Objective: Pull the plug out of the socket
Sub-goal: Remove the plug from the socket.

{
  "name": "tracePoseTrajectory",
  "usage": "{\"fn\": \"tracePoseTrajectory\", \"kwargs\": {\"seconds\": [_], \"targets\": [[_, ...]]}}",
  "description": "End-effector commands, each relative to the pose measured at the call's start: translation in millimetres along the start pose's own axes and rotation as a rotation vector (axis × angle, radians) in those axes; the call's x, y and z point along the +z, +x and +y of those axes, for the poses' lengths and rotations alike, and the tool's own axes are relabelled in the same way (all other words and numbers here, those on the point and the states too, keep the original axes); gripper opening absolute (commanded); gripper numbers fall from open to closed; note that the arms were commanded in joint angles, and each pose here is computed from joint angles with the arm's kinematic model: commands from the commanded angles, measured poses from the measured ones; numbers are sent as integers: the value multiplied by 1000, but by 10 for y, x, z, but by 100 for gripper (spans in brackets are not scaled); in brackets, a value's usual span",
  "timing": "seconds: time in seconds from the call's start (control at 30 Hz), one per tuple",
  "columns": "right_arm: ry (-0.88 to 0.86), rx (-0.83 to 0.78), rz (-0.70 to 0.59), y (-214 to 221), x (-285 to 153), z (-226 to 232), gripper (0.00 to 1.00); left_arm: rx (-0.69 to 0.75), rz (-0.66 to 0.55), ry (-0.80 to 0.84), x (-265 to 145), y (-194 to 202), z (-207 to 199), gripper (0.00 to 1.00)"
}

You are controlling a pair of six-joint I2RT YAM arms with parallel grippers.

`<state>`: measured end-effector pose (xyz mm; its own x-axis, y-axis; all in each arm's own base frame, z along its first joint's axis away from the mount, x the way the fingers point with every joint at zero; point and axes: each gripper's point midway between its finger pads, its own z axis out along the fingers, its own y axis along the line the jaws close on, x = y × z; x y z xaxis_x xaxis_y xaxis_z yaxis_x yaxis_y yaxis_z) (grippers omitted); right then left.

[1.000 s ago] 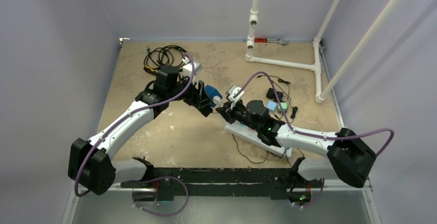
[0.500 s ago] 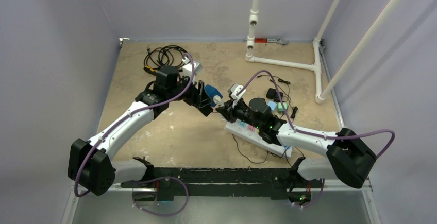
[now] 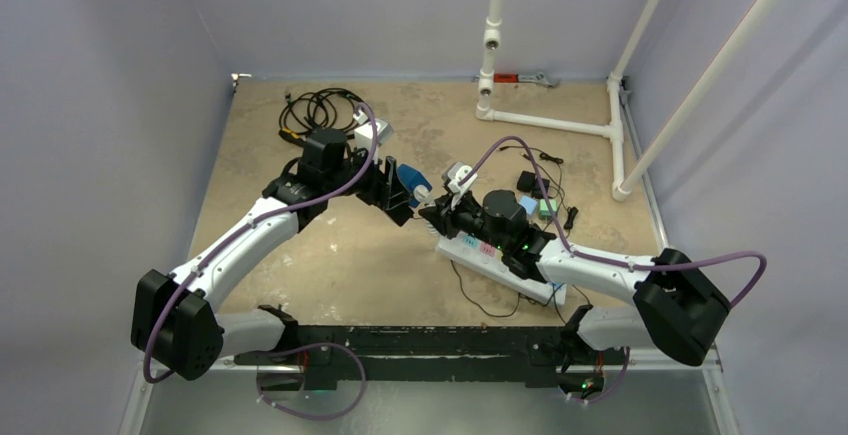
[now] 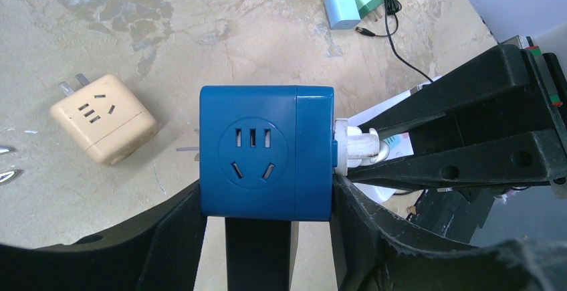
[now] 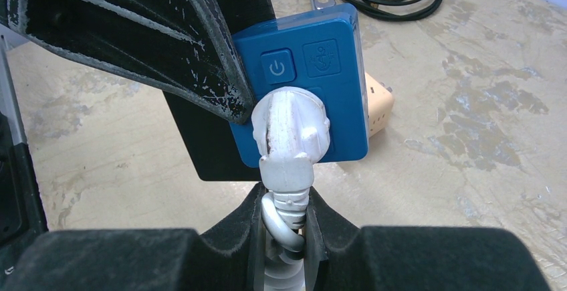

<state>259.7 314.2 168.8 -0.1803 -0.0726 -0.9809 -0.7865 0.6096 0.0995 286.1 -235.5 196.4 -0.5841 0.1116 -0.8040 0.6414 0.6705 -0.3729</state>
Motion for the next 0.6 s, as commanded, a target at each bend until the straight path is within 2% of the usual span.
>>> {"fn": "tracePoseTrajectory", "kwargs": {"seconds": [0.0,0.57], "targets": [[59,-14,-159,-517,-55,-135,0,56,-59,-228,-129,-124,481,0],[61,-18,-158,-516,-51,-138,0,57,-63,-228,-137,-130,477,0]]}}
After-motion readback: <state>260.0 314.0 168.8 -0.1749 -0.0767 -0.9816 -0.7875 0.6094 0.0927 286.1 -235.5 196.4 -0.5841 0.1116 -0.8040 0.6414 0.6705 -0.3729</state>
